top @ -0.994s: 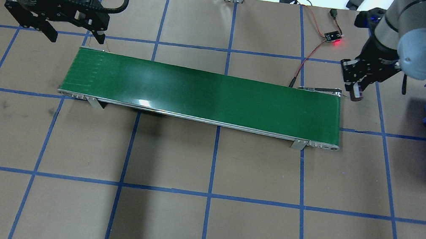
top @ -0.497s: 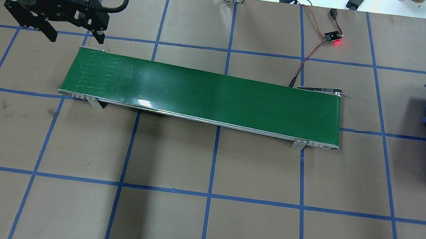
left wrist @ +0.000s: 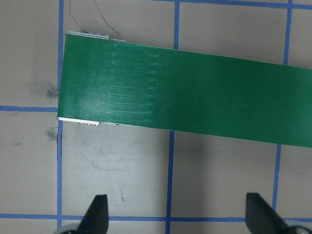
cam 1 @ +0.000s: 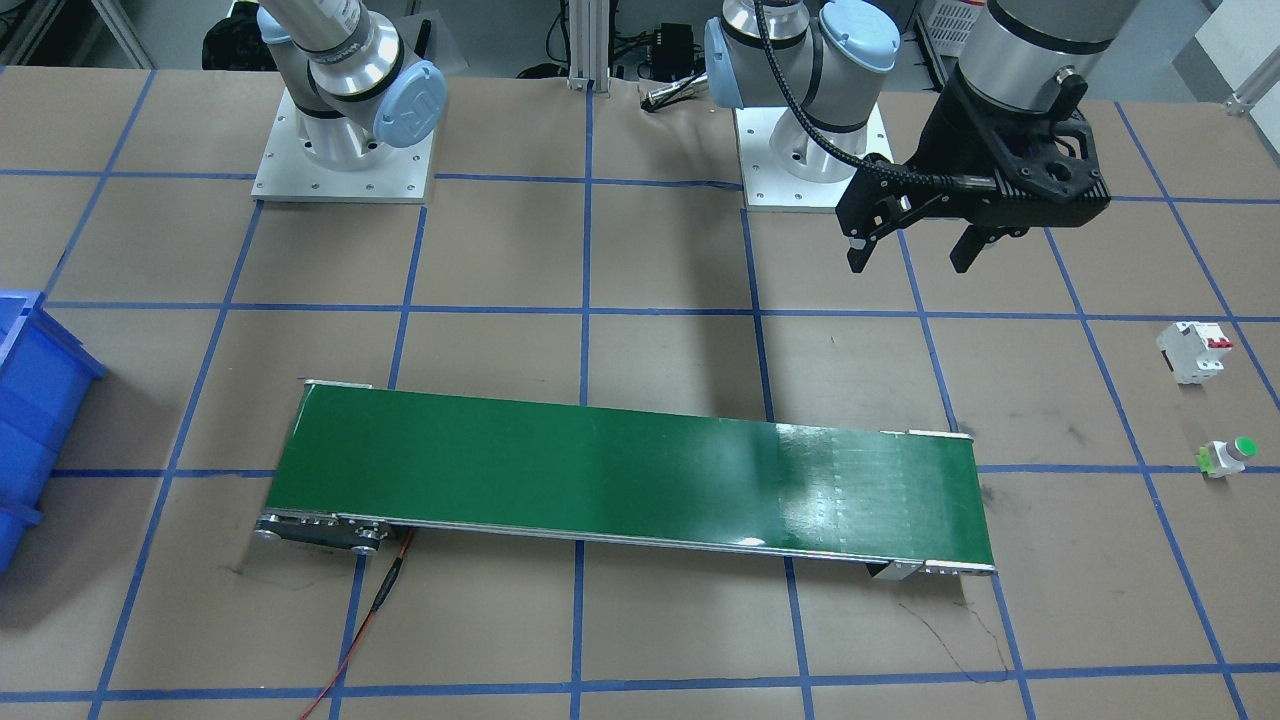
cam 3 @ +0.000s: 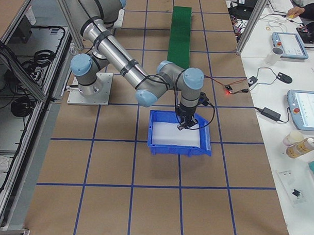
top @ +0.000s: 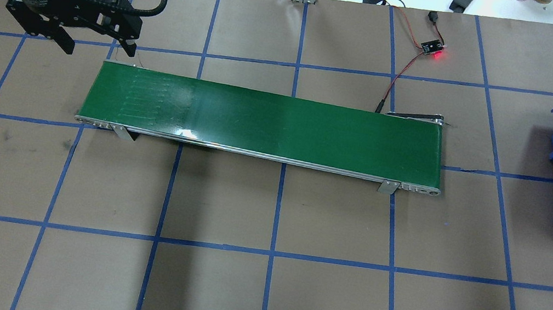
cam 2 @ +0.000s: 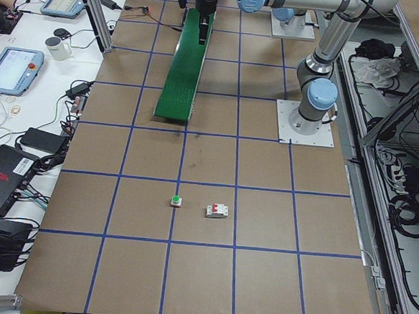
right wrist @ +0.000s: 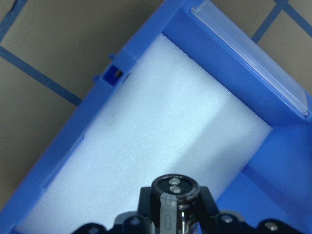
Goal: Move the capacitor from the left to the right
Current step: 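Carry the capacitor with the right gripper to the blue bin, then open the right gripper to drop the capacitor into the bin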
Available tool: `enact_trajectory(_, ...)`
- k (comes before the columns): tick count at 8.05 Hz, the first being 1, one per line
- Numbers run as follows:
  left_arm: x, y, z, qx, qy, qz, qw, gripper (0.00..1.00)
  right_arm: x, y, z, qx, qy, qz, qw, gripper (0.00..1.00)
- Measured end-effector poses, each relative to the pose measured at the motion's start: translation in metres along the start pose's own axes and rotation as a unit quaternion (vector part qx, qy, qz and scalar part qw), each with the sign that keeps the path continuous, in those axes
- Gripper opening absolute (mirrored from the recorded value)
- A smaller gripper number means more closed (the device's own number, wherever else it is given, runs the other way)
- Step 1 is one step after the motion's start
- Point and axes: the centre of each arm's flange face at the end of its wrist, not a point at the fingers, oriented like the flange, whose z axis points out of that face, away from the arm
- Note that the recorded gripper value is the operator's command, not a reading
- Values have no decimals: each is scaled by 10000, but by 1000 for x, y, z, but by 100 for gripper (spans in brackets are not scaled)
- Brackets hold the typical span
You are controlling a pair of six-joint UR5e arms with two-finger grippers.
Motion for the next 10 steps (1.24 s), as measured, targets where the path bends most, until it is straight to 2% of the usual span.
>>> enact_trajectory(1,0,0,0,1,0,0,10000,100,5,9,25,72,14,-138,9999,34)
enact_trajectory(2,0,0,0,1,0,-1,10000,100,8,15,47,121,-34,-221,9997,98)
enact_trajectory(4,0,0,1,-7,0,3,10000,100,12,25,71,241,-157,-261,9992,100)
enact_trajectory(6,0,0,2,-16,4,8,10000,100,12,28,58,300,-106,-175,9993,100)
enact_trajectory(8,1,0,2,-20,8,6,10000,100,-3,29,3,330,-125,95,9993,100)
enact_trajectory(10,0,0,2,-18,8,0,10000,100,-47,17,-76,310,-349,513,9976,100)
